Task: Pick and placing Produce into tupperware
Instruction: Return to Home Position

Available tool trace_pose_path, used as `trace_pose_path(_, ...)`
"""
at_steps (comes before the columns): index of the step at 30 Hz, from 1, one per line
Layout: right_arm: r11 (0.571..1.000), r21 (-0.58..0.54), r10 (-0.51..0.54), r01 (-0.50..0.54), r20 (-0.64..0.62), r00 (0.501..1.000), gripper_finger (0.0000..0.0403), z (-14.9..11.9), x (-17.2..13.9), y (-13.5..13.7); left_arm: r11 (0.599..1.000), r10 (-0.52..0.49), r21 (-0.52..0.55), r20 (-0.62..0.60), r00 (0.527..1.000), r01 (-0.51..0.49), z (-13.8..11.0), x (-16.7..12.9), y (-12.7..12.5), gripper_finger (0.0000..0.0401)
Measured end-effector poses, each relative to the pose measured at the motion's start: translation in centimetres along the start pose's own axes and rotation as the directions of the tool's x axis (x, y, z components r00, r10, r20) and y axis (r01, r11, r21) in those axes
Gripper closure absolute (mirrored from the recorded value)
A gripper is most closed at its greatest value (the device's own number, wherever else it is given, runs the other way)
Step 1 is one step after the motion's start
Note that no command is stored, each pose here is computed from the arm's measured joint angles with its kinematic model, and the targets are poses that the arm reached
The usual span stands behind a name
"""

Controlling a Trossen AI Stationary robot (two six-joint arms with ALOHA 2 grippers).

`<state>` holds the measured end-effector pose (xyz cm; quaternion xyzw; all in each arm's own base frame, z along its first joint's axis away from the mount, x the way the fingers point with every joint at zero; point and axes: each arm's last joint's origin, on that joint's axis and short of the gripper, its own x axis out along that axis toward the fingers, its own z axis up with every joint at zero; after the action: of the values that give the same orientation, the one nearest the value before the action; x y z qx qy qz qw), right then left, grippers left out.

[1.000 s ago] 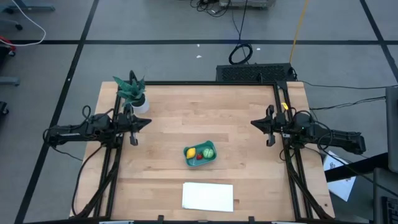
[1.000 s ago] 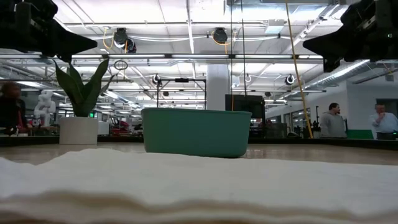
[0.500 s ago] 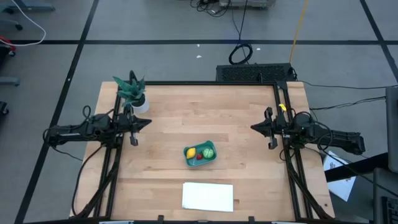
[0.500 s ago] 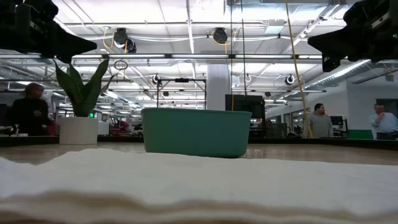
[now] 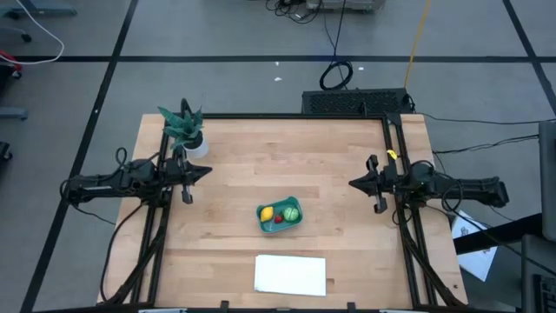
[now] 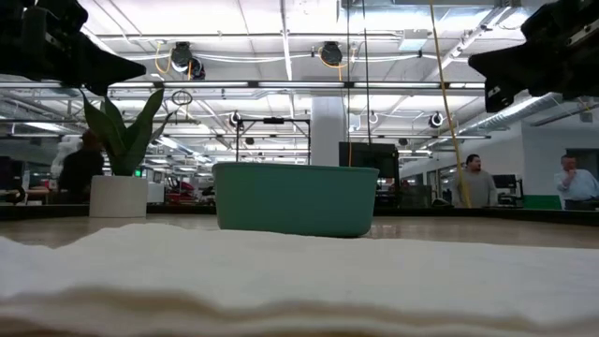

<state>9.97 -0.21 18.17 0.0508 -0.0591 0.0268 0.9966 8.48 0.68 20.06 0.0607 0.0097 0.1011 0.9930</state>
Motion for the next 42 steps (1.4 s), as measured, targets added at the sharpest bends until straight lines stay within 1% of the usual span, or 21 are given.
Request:
trace_pose_path(2, 1.000, -0.012, -0.011, 0.012, 0.018, 1.000, 0.0403, 0.10, 0.02, 0.05, 1.000, 0.000, -0.001, 0.000, 1.000, 0.000, 0.00, 0.00, 0.00, 0.0396)
trace_pose_path(6, 1.000, -0.017, -0.012, 0.012, 0.000, 1.000, 0.0403, -0.10, 0.02, 0.03, 1.000, 0.000, -0.001, -0.001, 1.000, 0.000, 0.00, 0.00, 0.00, 0.0396)
trace_pose_path(15, 0.999, -0.042, -0.009, 0.009, 0.004, 1.000, 0.0403, -0.07, 0.02, 0.04, 1.000, 0.002, 0.007, -0.039, 0.999, -0.002, -0.37, -0.01, -0.02, 0.0396)
trace_pose_path(24, 0.999, -0.034, -0.004, 0.004, 0.003, 1.000, 0.0403, -0.08, 0.02, 0.06, 1.000, 0.002, 0.004, -0.037, 0.999, -0.001, -0.35, -0.01, -0.02, 0.0396)
trace_pose_path(31, 1.000, -0.023, -0.002, 0.002, -0.009, 1.000, 0.0403, -0.20, 0.02, 0.05, 0.998, -0.059, 0.006, -0.030, 0.998, 0.059, -0.33, -0.02, -0.20, 0.0396)
trace_pose_path(42, 1.000, -0.022, -0.002, 0.002, -0.013, 1.000, 0.0403, -0.24, 0.02, 0.05, 0.998, -0.063, 0.009, -0.053, 0.997, 0.063, -0.70, 0.04, -0.26, 0.0396)
